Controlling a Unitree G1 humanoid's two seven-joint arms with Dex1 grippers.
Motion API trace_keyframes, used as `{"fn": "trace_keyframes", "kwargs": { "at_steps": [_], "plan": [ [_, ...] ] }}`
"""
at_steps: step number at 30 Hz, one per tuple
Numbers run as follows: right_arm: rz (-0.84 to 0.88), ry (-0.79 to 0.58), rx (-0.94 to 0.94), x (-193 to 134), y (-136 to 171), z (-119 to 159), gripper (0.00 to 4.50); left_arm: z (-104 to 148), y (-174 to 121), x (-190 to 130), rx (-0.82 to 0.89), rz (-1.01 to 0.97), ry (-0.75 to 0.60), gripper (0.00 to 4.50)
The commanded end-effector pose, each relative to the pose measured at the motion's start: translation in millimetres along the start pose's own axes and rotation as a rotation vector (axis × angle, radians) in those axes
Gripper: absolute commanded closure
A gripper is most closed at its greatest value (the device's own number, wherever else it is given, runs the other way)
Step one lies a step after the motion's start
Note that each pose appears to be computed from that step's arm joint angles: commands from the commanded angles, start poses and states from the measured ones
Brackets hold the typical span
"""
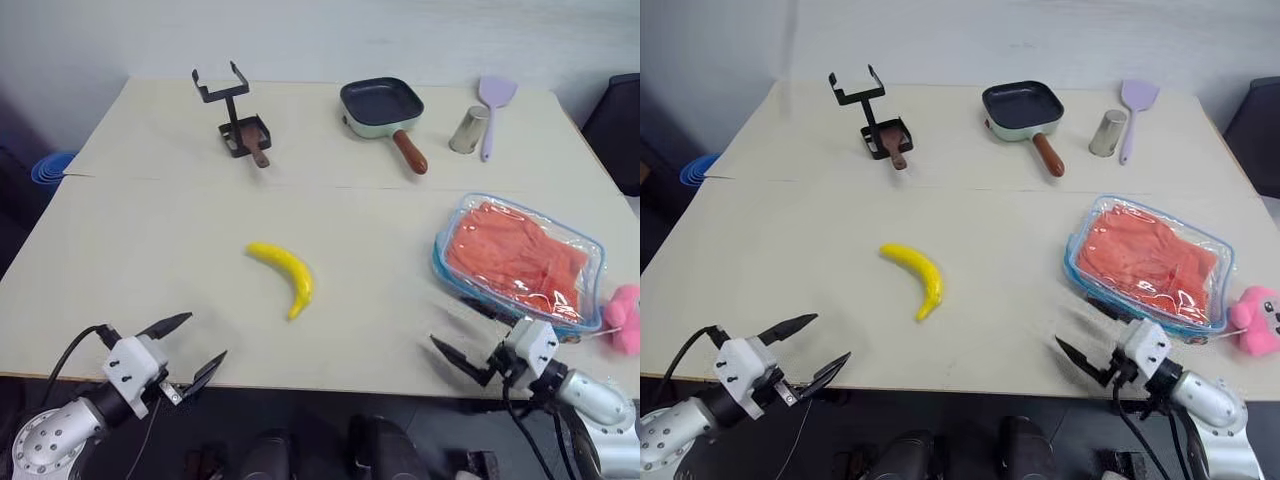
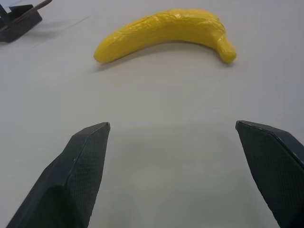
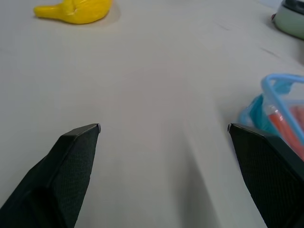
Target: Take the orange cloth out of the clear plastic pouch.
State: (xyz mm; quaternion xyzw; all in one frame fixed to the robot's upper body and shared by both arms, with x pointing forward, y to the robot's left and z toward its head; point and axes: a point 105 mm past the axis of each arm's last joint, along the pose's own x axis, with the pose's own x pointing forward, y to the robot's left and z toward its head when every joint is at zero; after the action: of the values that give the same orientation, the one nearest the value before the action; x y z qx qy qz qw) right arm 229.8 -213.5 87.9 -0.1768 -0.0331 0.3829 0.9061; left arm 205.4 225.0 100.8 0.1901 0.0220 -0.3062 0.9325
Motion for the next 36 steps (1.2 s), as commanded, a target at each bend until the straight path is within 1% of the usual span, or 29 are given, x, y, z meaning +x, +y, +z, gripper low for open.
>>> {"fn": "trace_keyframes", "kwargs": {
  "at_steps": [1,3,5,7,19,23,26,29,33,36],
  "plan": [
    [0.024,-0.045,-0.03,0,1,17,0.0,6,-1,1,0.014,-0.013,-0.014,0.03],
    [0.031,-0.047,-0.023,0,2,18,0.0,6,-1,1,-0.016,-0.024,-0.008,0.03],
    [0.041,-0.048,-0.014,0,4,19,0.0,7,-6,-1,-0.07,-0.086,-0.012,0.03],
    [0.045,-0.049,-0.01,1,4,20,0.0,7,-5,-3,-0.094,-0.091,-0.021,0.03],
    [0.069,-0.076,0.002,-3,4,27,0.0,12,7,-2,-0.043,-0.117,-0.013,0.03],
    [0.116,-0.077,0.044,-5,15,31,0.0,21,23,7,-0.034,-0.099,-0.05,0.03],
    [0.091,-0.119,0.098,-3,19,42,0.0,20,30,17,0.013,-0.175,-0.029,0.03],
    [0.114,-0.147,0.171,2,30,52,0.0,21,41,33,0.067,-0.232,-0.028,0.03],
    [0.139,-0.197,0.139,10,38,66,0.0,35,63,89,0.257,-0.415,-0.025,0.03],
    [0.157,-0.198,0.15,13,39,70,0.0,48,72,130,0.343,-0.495,-0.017,0.03]
  ]
}}
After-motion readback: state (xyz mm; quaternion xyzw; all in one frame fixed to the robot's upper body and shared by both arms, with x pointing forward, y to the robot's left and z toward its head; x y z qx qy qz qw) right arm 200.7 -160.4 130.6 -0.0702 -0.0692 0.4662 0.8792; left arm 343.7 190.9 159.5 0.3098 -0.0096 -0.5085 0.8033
